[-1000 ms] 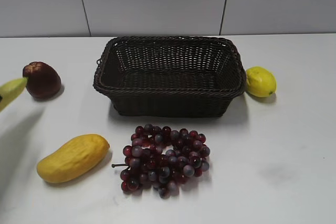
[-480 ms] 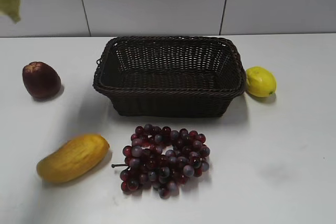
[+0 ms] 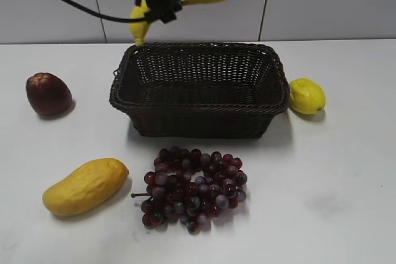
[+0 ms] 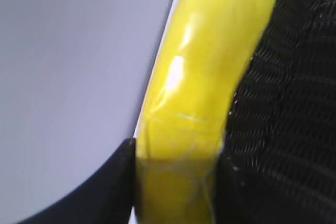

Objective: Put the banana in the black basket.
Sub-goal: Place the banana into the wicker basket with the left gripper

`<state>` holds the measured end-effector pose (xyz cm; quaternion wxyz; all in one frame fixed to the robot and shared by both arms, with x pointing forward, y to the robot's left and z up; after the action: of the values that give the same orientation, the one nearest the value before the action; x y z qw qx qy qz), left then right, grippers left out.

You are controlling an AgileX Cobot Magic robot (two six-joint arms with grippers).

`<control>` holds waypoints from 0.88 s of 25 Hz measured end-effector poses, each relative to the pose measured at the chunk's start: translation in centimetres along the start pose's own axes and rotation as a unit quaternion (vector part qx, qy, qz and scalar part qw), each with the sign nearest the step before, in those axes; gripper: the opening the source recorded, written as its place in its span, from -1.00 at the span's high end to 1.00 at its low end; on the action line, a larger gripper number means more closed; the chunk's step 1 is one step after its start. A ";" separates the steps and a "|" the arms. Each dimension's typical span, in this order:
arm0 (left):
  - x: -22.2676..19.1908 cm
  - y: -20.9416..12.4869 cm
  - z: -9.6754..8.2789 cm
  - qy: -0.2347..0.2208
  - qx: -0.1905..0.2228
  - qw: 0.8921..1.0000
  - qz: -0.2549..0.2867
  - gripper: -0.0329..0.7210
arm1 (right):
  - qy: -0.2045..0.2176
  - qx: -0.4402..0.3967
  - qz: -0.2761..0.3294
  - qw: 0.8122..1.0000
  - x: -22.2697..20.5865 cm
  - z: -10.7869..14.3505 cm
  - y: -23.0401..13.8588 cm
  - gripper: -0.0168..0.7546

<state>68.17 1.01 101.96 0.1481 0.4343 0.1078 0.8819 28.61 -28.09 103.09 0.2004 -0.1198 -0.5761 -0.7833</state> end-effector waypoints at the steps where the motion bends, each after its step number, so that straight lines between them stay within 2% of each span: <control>1: -1.3 0.3 -0.6 0.000 -0.012 1.000 0.001 -0.17 | 0.000 0.000 0.000 1.000 0.0 0.0 0.0 -0.39; 4: -4.5 0.8 -2.5 -0.010 -0.034 0.999 0.005 -0.17 | 0.000 0.000 0.000 1.000 0.0 0.0 0.0 -0.39; 8: -7.9 -0.1 -4.9 -0.042 -0.041 0.998 0.022 -0.17 | 0.000 0.000 0.000 1.000 0.0 0.0 0.0 -0.39; 11: -9.2 -0.7 -6.1 -0.064 -0.038 0.997 0.032 -0.17 | 0.000 0.000 0.000 1.000 0.0 0.0 0.0 -0.39; 14: -9.4 -0.4 -6.6 -0.076 -0.019 0.997 0.022 -0.17 | 0.000 0.000 0.000 1.000 0.0 0.0 0.0 -0.39; 16: -9.3 -0.2 -6.7 -0.079 -0.012 0.997 0.017 -0.29 | 0.000 0.000 0.000 1.000 0.0 0.0 0.0 -0.39; 19: -9.3 -0.1 -6.7 -0.082 -0.005 0.996 0.014 -0.67 | 0.000 0.000 0.000 1.000 0.0 0.0 0.0 -0.39; 22: -8.1 0.3 -6.2 -0.082 -0.003 0.997 0.011 -0.82 | 0.000 0.000 0.000 1.000 0.0 0.0 0.0 -0.39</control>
<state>67.86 -2.49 92.35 0.1482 0.5056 0.0885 0.8453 28.61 -28.09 103.09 0.2004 -0.1198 -0.5761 -0.7833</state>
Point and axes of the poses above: a point on each arm's last joint axis where the gripper is mounted, x pointing back along that axis away from the gripper, z along the wrist's bending axis when the last joint is at zero, y = z × x, the point moved 6 cm from there along -x, pointing out along that axis toward the gripper, and after that the axes turned 13 degrees about -x, right-handed, at the moved point
